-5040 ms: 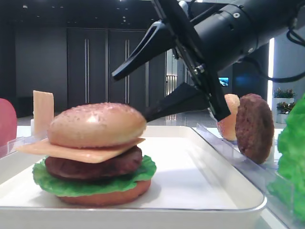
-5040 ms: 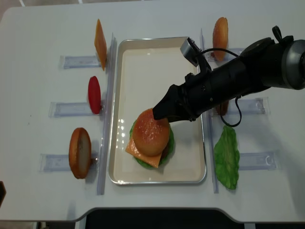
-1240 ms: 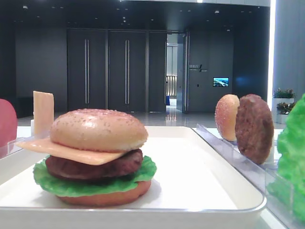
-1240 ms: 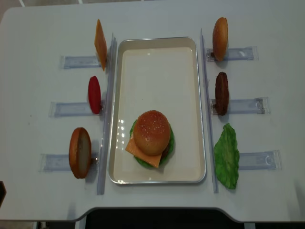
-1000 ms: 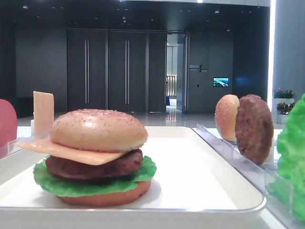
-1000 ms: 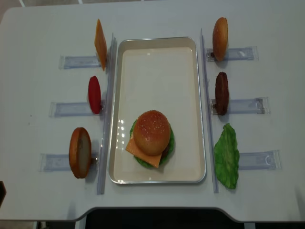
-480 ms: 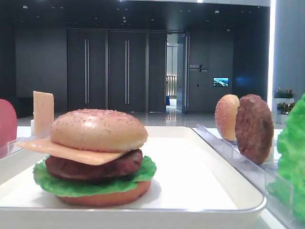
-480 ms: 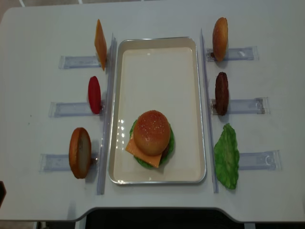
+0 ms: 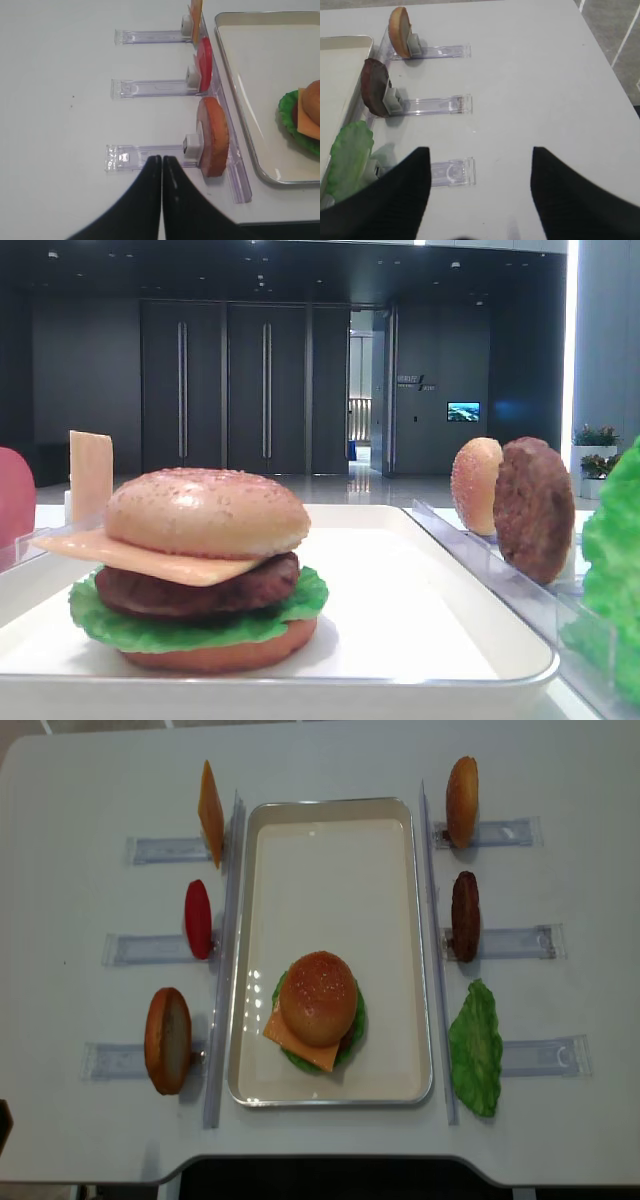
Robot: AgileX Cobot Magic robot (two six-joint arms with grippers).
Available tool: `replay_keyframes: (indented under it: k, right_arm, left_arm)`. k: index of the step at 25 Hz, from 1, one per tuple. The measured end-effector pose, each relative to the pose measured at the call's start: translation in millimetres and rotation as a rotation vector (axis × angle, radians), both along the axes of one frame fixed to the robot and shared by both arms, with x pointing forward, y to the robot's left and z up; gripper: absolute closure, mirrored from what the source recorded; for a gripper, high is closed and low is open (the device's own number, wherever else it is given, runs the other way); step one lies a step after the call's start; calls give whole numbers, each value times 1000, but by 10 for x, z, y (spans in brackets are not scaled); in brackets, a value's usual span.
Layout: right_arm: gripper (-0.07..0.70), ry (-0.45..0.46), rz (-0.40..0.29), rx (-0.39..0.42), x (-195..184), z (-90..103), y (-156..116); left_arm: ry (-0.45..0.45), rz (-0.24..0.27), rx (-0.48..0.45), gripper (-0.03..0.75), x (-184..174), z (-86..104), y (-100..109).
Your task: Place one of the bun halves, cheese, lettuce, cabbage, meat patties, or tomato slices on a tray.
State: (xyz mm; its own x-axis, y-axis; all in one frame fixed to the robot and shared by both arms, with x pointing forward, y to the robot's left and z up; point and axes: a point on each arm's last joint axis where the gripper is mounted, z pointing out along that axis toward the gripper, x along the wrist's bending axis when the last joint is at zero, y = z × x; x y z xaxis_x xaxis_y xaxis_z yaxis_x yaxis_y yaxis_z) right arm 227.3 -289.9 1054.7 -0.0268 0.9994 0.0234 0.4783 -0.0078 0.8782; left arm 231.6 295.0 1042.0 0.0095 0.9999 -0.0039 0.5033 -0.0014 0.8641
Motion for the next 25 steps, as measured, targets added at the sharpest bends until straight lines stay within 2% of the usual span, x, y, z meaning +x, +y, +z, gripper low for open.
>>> replay_keyframes:
  k: [6,25]
  right_arm:
    - [213,26,-7,-2,19,-57,-8]
    - [216,28,-11,7,19,-60,-7]
  left_arm:
    - [0,0,0,722,0,0,0]
    - [0,-5,-7,722,0,0,-7]
